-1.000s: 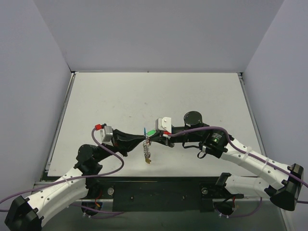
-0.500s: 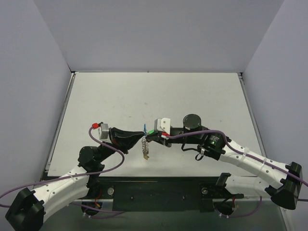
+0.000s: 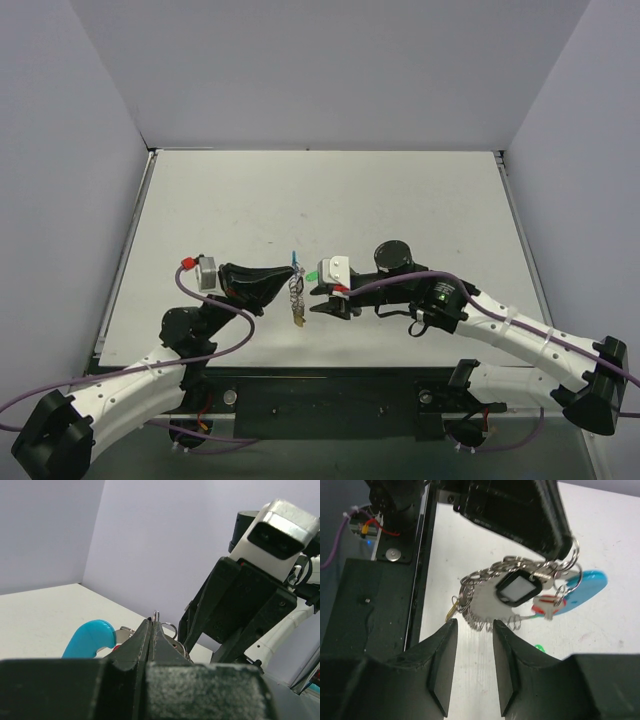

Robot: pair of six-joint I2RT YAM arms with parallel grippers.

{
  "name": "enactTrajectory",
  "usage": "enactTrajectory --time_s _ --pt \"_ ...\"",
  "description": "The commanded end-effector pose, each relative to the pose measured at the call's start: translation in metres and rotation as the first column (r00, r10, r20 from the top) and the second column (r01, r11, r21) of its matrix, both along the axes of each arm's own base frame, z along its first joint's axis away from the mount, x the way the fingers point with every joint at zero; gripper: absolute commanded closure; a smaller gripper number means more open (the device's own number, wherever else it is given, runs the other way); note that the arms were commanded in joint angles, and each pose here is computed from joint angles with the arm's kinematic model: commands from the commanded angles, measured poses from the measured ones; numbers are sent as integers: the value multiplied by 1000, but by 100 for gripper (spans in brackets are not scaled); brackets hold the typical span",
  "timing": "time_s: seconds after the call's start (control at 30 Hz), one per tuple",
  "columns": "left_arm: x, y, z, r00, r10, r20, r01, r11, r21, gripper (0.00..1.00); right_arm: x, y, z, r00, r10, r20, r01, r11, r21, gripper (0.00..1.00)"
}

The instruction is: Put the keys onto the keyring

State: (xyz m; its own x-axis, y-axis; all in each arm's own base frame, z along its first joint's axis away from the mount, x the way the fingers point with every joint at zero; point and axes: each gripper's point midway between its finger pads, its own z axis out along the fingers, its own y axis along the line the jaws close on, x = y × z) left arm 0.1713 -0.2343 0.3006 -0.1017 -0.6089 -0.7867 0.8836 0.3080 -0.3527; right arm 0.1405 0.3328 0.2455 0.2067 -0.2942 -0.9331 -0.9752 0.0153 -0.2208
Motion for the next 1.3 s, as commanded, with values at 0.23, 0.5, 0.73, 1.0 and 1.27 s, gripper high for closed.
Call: enactTrajectory --time_s 0.23,0.5,0.73,1.0,1.27 --pt "-22 8 30 989 -31 143 37 998 -44 100 -6 -25 52 997 41 -70 -36 996 80 59" --pt "-41 -9 29 964 -169 205 163 986 45 100 -13 -20 82 956 109 -272 -64 983 169 57" --pt "-45 -15 34 952 -203 228 197 979 50 100 -13 -16 73 940 111 -321 -61 985 161 76" --pt "-48 -19 36 949 -216 231 212 976 45 100 -1 -9 56 940 74 -334 -29 990 136 78" --pt "-47 -19 40 948 -208 239 206 978 36 100 1 -8 46 939 73 -336 -36 993 117 85"
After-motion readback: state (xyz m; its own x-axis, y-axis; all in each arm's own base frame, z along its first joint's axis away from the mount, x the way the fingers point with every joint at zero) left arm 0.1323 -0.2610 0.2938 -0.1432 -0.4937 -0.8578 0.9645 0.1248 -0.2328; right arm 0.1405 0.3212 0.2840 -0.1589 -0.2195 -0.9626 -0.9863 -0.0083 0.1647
